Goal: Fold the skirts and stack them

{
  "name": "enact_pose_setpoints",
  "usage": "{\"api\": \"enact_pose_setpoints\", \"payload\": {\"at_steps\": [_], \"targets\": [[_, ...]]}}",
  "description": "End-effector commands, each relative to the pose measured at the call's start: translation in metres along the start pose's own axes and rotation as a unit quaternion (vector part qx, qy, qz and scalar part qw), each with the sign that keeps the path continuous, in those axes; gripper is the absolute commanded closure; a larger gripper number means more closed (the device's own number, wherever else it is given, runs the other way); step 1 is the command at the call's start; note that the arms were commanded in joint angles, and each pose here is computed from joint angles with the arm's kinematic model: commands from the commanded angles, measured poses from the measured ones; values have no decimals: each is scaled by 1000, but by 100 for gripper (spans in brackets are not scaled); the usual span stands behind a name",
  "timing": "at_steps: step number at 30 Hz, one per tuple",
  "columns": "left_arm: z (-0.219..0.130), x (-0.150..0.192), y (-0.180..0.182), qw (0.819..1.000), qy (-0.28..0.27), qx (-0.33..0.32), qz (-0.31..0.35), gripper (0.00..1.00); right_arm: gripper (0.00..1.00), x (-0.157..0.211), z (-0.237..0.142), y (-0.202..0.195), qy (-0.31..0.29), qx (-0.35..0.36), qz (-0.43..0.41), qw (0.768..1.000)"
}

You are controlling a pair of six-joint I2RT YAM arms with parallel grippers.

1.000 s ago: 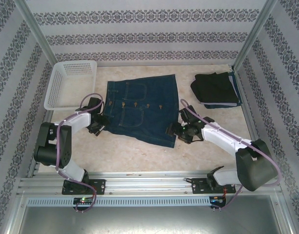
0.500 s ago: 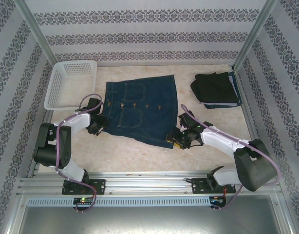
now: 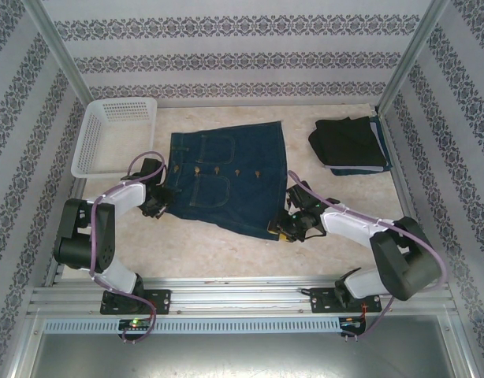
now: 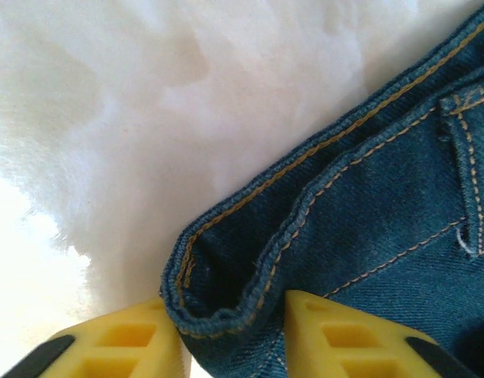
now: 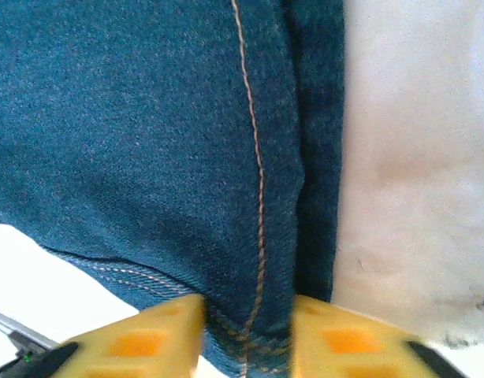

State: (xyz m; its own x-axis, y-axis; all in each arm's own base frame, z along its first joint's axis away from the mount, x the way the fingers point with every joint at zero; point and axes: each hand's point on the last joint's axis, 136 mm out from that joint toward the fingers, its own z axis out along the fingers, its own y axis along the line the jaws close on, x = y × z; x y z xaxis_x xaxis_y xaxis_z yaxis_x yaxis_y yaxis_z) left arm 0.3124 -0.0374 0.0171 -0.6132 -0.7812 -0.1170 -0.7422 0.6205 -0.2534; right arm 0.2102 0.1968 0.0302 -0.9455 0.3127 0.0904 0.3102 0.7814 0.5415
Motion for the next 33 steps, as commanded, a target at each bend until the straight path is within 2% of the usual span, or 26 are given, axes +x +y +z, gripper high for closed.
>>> {"api": "enact_pose_setpoints", "payload": {"at_steps": [1, 3, 4, 5, 8, 11, 14, 16, 17, 19, 20, 21, 22, 24, 26, 30, 33], "targets": [[20, 3, -16, 999, 12, 45, 3, 77, 85, -1, -2, 9, -9, -22, -29, 999], [15, 0, -17, 999, 9, 46, 6, 90, 99, -9, -17, 10, -40, -16, -59, 997], [10, -3, -19, 999, 7, 51, 6, 98, 100, -13, -24, 8, -53, -11, -68, 996], [3, -7, -21, 998, 4, 59, 5, 100, 100, -19, -37, 6, -73, -7, -79, 994], [-26, -22, -23, 997, -30, 69, 11, 100, 100, -34, -71, -7, -117, -4, -89, 989], [-47, -32, 0, 996, -78, 41, 8, 100, 100, -39, -87, -34, -136, 17, -80, 987], [-41, -21, 23, 997, -74, 29, -4, 100, 100, -35, -83, -58, -125, 35, -57, 990], [-36, -6, 23, 997, -49, 54, -4, 100, 100, -32, -79, -63, -119, 30, -43, 991], [-36, 2, 21, 997, -36, 70, -2, 98, 98, -31, -78, -60, -120, 16, -43, 992], [-41, 16, 22, 996, -15, 82, 1, 49, 79, -28, -79, -47, -124, -23, -53, 991], [-47, 21, 26, 997, -10, 79, 6, 28, 70, -26, -82, -43, -130, -35, -57, 989], [-56, 22, 31, 997, -15, 76, 9, 13, 59, -25, -87, -43, -140, -36, -56, 988], [-64, 23, 36, 997, -23, 69, 12, 4, 53, -25, -92, -43, -151, -33, -56, 986], [-82, 21, 39, 996, -45, 79, 17, 0, 40, -24, -101, -42, -177, -37, -54, 982], [-93, 21, 30, 993, -49, 105, 25, 1, 34, -26, -106, -31, -192, -66, -55, 978], [-101, 27, -12, 987, -15, 143, 66, 7, 31, -30, -102, 12, -177, -134, -88, 971], [-99, 40, -55, 978, 20, 179, 108, 11, 29, -26, -89, 39, -137, -138, -118, 974]]}}
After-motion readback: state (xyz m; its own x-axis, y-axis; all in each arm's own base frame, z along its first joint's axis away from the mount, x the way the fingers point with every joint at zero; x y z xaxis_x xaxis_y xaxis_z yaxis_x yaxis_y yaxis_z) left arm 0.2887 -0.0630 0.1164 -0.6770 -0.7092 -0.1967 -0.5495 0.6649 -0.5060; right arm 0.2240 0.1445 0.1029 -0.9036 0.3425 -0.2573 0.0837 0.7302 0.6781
